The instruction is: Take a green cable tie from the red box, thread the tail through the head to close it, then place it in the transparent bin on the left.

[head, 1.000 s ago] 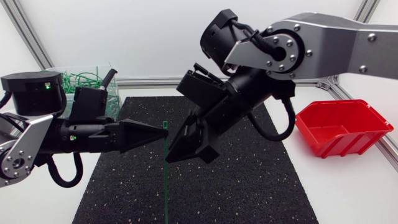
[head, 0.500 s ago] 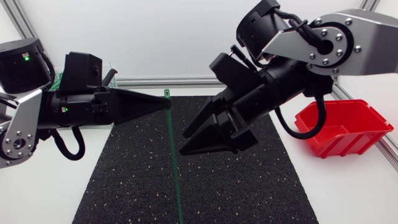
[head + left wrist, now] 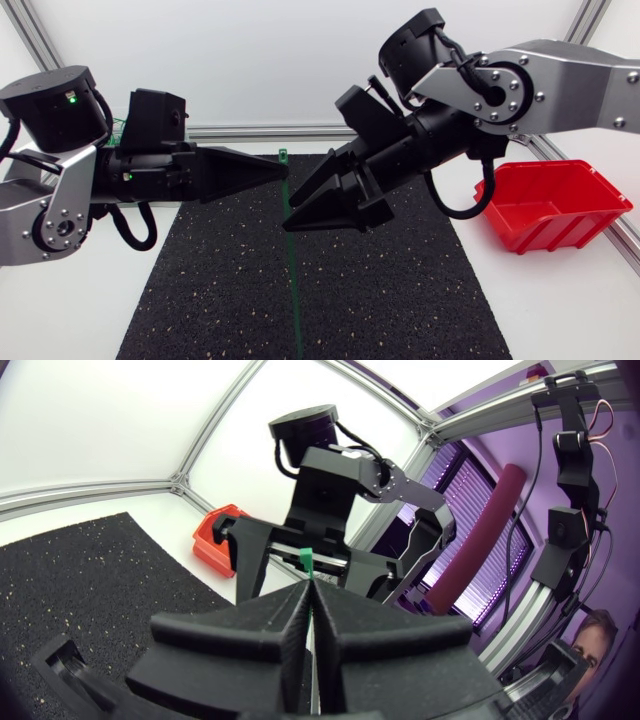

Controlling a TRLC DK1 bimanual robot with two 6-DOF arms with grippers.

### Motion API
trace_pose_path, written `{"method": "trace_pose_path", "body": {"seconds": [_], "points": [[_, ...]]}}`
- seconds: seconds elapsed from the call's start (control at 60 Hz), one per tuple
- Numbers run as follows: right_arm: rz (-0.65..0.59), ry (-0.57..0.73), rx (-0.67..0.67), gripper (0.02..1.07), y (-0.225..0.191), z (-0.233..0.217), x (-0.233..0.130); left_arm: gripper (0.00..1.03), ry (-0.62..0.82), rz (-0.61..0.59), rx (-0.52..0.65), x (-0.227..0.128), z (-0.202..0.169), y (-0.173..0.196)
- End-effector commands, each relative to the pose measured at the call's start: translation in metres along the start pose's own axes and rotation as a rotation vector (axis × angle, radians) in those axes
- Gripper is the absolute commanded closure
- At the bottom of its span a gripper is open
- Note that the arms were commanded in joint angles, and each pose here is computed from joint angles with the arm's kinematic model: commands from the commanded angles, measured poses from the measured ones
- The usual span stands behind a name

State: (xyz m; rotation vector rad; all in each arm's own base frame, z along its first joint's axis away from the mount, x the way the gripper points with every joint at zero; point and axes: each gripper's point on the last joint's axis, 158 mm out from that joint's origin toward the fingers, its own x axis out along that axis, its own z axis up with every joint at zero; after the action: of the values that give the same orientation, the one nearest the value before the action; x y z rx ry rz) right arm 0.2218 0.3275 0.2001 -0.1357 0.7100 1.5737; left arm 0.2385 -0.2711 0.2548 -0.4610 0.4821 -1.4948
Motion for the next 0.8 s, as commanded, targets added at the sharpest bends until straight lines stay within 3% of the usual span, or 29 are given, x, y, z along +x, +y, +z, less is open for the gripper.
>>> {"method": "trace_pose_path", "body": {"seconds": [0.0, 0.117, 0.233, 0.783], "points": [[0.005, 0.006, 0.048, 0.35, -0.004, -0.012, 0.003, 1.00, 0.013, -0.026, -0.013, 0.004, -0.005, 0.000], [0.002, -0.002, 0.046, 0.35, -0.001, -0.013, 0.003, 1.00, 0.007, -0.026, -0.016, 0.005, -0.002, 0.006], [-0.003, -0.011, 0.037, 0.47, -0.001, -0.012, 0.002, 1.00, 0.003, -0.017, -0.026, 0.006, -0.001, 0.018], [-0.014, -0.019, 0.053, 0.47, -0.015, -0.013, 0.005, 1.00, -0.021, 0.007, -0.075, -0.002, 0.011, 0.031]]}}
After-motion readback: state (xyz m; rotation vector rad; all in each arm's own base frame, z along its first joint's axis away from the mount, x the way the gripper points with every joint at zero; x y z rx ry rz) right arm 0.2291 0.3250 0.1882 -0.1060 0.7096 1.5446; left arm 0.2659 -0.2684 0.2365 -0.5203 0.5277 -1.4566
